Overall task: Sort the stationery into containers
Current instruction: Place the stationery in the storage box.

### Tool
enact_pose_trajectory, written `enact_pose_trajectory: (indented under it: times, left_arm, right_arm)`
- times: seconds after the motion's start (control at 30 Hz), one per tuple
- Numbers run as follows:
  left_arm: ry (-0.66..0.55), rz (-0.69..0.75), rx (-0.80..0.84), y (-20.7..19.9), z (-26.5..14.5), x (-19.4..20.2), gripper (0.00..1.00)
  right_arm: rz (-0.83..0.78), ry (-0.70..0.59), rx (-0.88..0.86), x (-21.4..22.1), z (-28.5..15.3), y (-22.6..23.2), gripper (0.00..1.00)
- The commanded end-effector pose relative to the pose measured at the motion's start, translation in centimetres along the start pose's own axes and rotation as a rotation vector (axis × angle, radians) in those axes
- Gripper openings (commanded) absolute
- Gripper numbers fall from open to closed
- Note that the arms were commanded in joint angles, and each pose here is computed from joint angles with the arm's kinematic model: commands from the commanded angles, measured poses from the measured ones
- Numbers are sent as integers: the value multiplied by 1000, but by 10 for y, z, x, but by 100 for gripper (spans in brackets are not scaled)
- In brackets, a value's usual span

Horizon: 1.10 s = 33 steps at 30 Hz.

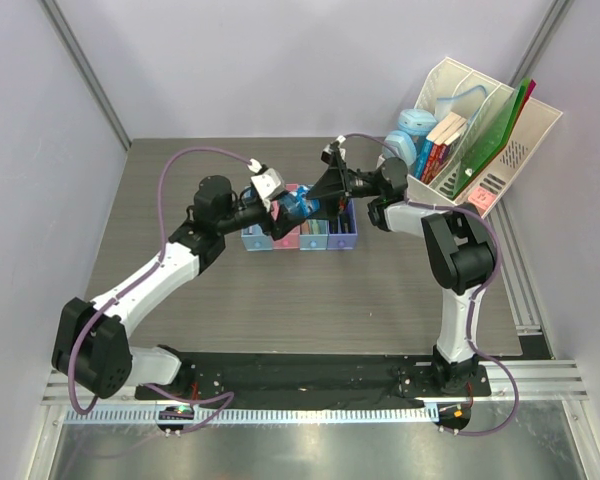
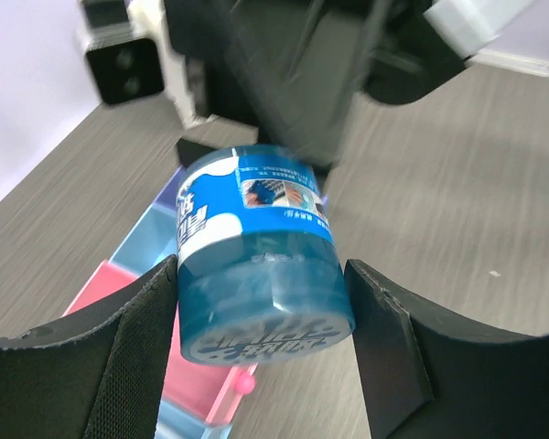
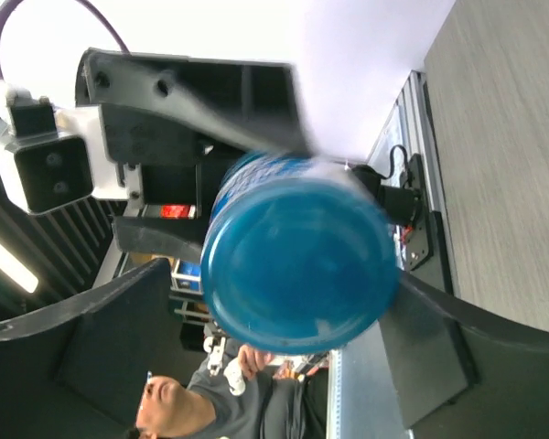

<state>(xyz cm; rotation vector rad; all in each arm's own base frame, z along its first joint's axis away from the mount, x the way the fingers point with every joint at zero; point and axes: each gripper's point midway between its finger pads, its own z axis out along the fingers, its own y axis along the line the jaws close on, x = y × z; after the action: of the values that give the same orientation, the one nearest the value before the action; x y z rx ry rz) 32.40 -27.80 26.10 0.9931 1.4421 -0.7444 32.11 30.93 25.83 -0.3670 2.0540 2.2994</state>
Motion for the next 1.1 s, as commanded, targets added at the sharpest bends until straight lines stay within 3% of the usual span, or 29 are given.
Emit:
enact_pose_trajectory:
  times: [0.0, 0.53, 1.07]
  left_arm:
    - [10, 78, -134, 32, -3, -8, 0]
    - [53, 129, -130, 32, -13, -23, 0]
    - [104, 209, -205, 45, -34, -55, 0]
  right_arm:
    - [-508, 108, -104, 43, 7, 69, 100]
    - [-494, 35, -63, 18, -20, 67, 99]
    - [-625, -81, -46, -5, -57, 126, 100]
